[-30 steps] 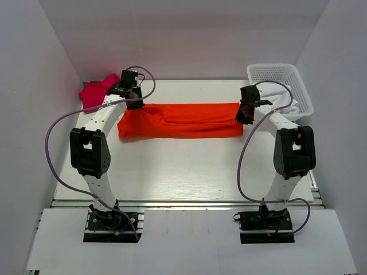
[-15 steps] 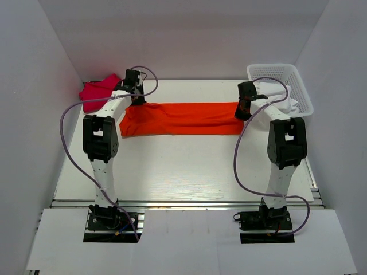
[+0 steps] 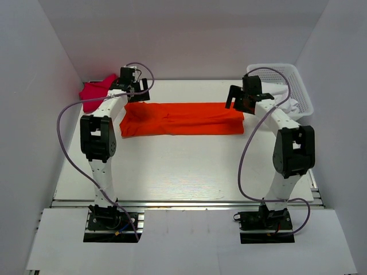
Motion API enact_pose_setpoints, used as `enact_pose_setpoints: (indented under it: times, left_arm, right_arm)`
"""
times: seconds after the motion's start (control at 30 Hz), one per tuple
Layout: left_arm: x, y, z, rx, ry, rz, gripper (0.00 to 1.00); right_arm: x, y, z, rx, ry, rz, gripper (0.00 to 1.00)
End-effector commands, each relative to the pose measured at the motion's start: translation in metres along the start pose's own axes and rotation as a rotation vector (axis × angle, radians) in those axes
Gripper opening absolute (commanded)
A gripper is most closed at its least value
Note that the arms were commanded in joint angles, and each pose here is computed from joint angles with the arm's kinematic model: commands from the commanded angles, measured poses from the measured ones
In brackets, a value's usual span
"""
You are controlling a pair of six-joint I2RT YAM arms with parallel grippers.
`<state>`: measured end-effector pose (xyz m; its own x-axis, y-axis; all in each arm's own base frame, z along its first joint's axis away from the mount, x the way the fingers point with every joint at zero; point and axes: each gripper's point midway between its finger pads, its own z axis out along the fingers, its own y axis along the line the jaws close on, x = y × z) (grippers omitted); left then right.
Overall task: Fold and stack the t-shirts
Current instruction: Fold the other side of the tshirt into a rectangle, then rotate the tshirt 90 degrees
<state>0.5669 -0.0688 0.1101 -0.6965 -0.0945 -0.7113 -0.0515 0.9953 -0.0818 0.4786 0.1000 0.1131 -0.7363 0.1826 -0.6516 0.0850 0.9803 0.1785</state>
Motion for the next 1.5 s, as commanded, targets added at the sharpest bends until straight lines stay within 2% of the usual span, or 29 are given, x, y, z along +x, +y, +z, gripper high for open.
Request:
enact_pose_setpoints:
  times: [0.0, 0.1, 0.17, 0.3, 0.4, 0.47, 0.67, 0.73, 0.77, 0.87, 1.0, 1.07, 1.1, 1.17, 1.2, 1.23, 1.27, 1.3, 1.33, 1.37, 1.43, 1.47]
  left_arm:
    - [-0.002, -0.03, -0.034, 0.126, -0.022, -0.018, 1.0]
    - [0.024, -0.049, -0.033, 0.24, 0.046, -0.053, 1.0]
    - [0.041, -0.056, -0.025, 0.281, 0.099, -0.07, 1.0]
    - [0.069, -0.051, -0.013, 0.251, 0.169, -0.123, 1.0]
    - [0.084, -0.05, -0.004, 0.243, 0.197, -0.135, 1.0]
    - [0.087, -0.049, 0.0, 0.241, 0.198, -0.135, 1.0]
    - [0.099, -0.029, 0.015, 0.155, 0.21, -0.14, 1.0]
    - [0.097, -0.025, 0.019, 0.13, 0.202, -0.138, 1.0]
    - [0.1, -0.024, 0.018, 0.128, 0.211, -0.129, 1.0]
    - [0.095, -0.025, 0.023, 0.13, 0.202, -0.129, 1.0]
    - [0.084, -0.028, 0.035, 0.134, 0.192, -0.12, 1.0]
    - [0.086, -0.029, 0.047, 0.133, 0.196, -0.12, 1.0]
    - [0.069, -0.036, 0.05, 0.16, 0.164, -0.121, 1.0]
    - [0.075, -0.042, 0.073, 0.187, 0.181, -0.123, 1.0]
    - [0.05, -0.054, 0.076, 0.242, 0.133, -0.122, 1.0]
    - [0.046, -0.059, 0.085, 0.267, 0.126, -0.122, 1.0]
    - [0.039, -0.065, 0.094, 0.297, 0.105, -0.12, 1.0]
    - [0.031, -0.08, 0.11, 0.379, 0.074, -0.115, 1.0]
    - [0.03, -0.097, 0.115, 0.443, 0.061, -0.103, 1.0]
    - [0.029, -0.122, 0.112, 0.571, 0.067, -0.117, 1.0]
    - [0.02, -0.147, 0.122, 0.687, -0.008, -0.132, 1.0]
    - [0.023, -0.164, 0.12, 0.733, -0.003, -0.166, 1.0]
  right_arm:
    - [-0.02, 0.035, -0.027, -0.158, -0.091, -0.03, 0.9]
    - [-0.004, 0.045, -0.014, -0.208, -0.032, -0.041, 0.9]
    - [-0.009, 0.053, -0.015, -0.225, -0.019, -0.026, 0.9]
    - [0.039, 0.052, -0.003, -0.246, 0.101, -0.039, 0.9]
    - [0.05, 0.053, 0.003, -0.28, 0.13, -0.046, 0.9]
    - [0.054, 0.047, 0.018, -0.244, 0.147, -0.029, 0.9]
    - [0.012, 0.036, 0.05, -0.158, 0.039, 0.053, 0.9]
    - [0.005, 0.03, 0.059, -0.144, 0.047, 0.07, 0.9]
    - [0.019, 0.026, 0.071, -0.136, 0.096, 0.075, 0.9]
    - [0.032, 0.017, 0.084, -0.131, 0.137, 0.09, 0.9]
    - [0.068, 0.004, 0.089, -0.102, 0.238, 0.12, 0.9]
    - [0.084, 0.0, 0.078, -0.09, 0.269, 0.124, 0.9]
    - [0.081, 0.003, 0.067, -0.104, 0.259, 0.132, 0.9]
    - [0.133, -0.008, 0.054, -0.082, 0.359, 0.131, 0.9]
    - [0.12, 0.003, 0.033, -0.14, 0.317, 0.119, 0.9]
    - [0.167, -0.001, 0.02, -0.124, 0.415, 0.105, 0.9]
    - [0.182, 0.001, 0.008, -0.123, 0.458, 0.105, 0.9]
    - [0.181, 0.023, -0.018, -0.204, 0.452, 0.077, 0.9]
    - [0.221, 0.018, -0.032, -0.197, 0.542, 0.062, 0.9]
    - [0.242, 0.045, -0.058, -0.281, 0.579, -0.045, 0.9]
    - [0.271, 0.058, -0.087, -0.358, 0.633, -0.119, 0.9]
    - [0.294, 0.073, -0.11, -0.421, 0.664, -0.238, 0.9]
